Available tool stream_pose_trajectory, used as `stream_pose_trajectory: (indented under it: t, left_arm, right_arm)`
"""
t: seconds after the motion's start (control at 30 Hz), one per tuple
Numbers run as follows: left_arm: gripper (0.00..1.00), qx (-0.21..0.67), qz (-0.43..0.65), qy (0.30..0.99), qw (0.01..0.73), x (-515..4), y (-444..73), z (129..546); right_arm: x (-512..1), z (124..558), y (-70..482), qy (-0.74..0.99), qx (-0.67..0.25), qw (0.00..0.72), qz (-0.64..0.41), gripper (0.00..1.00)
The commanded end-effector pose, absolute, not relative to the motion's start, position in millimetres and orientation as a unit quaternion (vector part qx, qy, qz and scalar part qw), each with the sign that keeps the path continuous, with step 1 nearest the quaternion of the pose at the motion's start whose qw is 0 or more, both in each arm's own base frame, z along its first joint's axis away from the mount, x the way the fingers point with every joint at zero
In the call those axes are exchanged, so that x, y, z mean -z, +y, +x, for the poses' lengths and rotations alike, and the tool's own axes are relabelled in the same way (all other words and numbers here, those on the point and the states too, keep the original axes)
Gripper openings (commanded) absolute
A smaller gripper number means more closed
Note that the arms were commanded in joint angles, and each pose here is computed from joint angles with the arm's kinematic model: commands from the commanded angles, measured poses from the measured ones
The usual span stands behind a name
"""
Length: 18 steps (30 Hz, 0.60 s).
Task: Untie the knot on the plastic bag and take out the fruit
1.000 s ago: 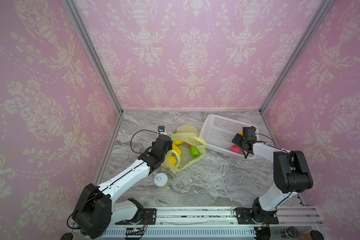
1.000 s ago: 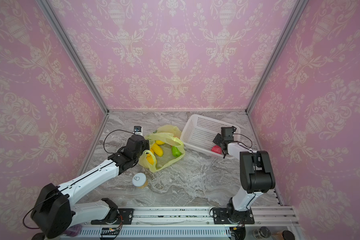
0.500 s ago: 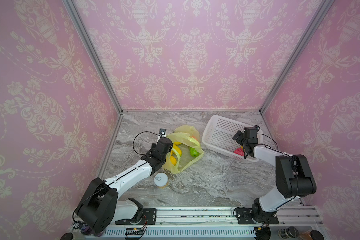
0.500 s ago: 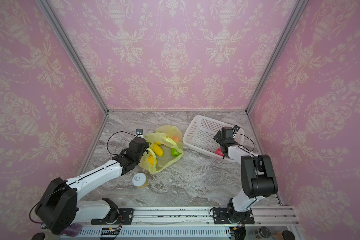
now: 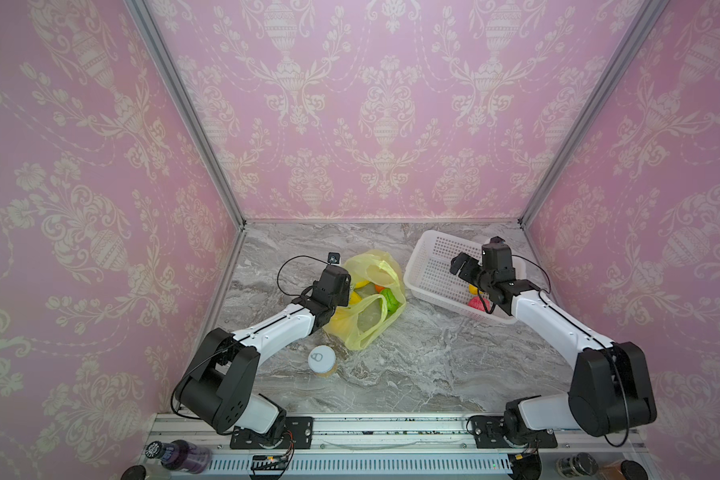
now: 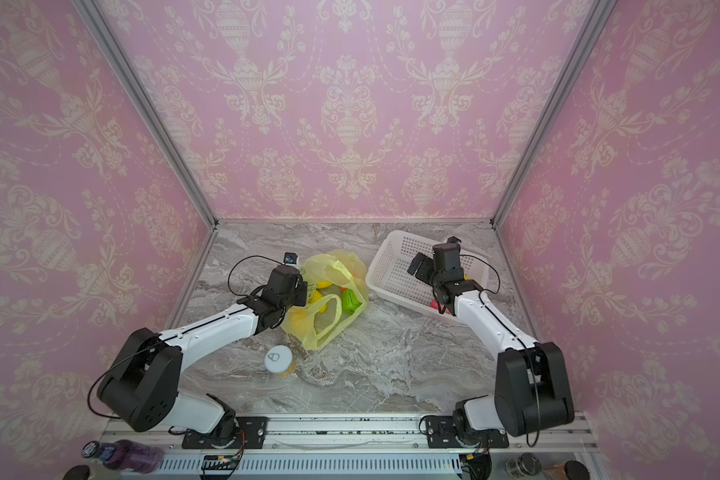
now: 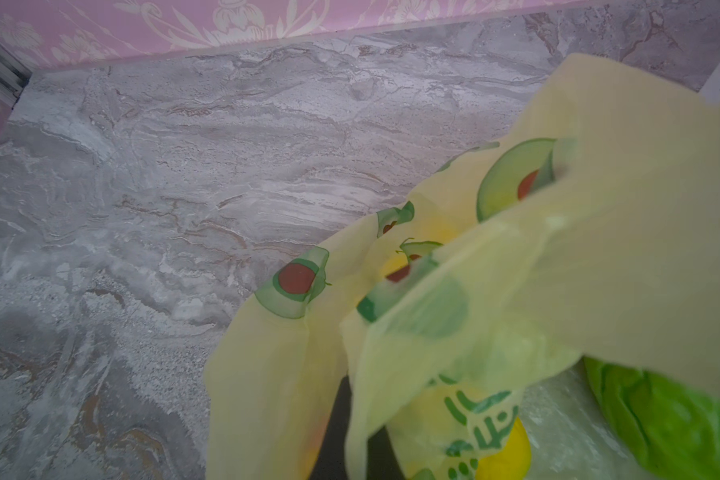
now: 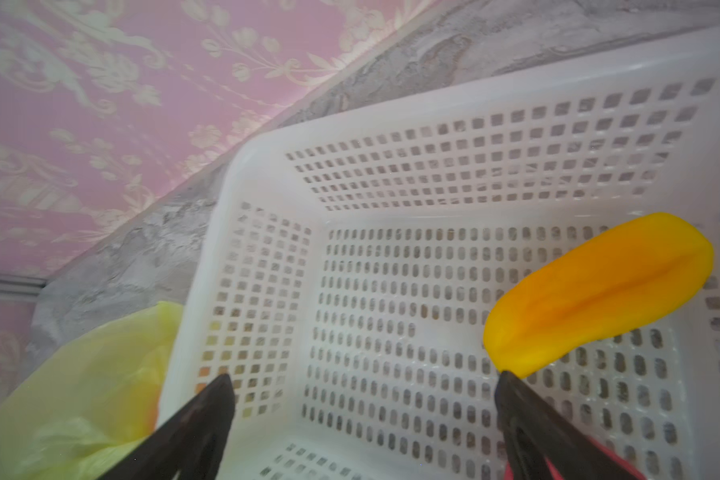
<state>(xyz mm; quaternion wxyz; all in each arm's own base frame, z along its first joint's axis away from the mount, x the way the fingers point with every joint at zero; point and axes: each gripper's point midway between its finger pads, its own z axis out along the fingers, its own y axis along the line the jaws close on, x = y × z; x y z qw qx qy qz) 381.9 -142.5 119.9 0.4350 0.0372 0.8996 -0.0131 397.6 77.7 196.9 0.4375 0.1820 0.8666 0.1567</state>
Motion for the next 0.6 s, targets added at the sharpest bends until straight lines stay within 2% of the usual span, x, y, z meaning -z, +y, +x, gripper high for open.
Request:
stream_pose_trajectory:
  t: [0.0, 0.13, 0.27, 0.5, 0.57]
  left_arm:
    - [0.00, 0.041, 0.028, 0.894, 0.446, -135.6, -146.3, 379.4]
    - [0.00, 0.045, 0.025, 0.891, 0.451, -141.2, -144.6, 375.9]
    - [0.00, 0.043, 0.021, 0.891, 0.451, -140.6, -142.1, 373.8]
    - [0.00, 0.044, 0.009, 0.887, 0.460, -147.3, -135.9, 367.8]
    - [0.00, 0.045, 0.003, 0.884, 0.464, -149.9, -133.6, 365.3]
  right_arm:
    - [-242.2, 354.1, 108.0, 0.870, -0.151, 0.458, 0.097, 0.98]
    - [-269.1, 316.8, 139.8, 0.855, -0.184, 0.482, 0.048, 0.93]
    - [-280.4, 296.9, 182.1, 0.836, -0.237, 0.494, -0.006, 0.83]
    - [-292.3, 288.8, 261.4, 0.811, -0.281, 0.503, -0.105, 0.71]
    - [-294.9, 296.0, 278.7, 0.796, -0.296, 0.516, -0.114, 0.65]
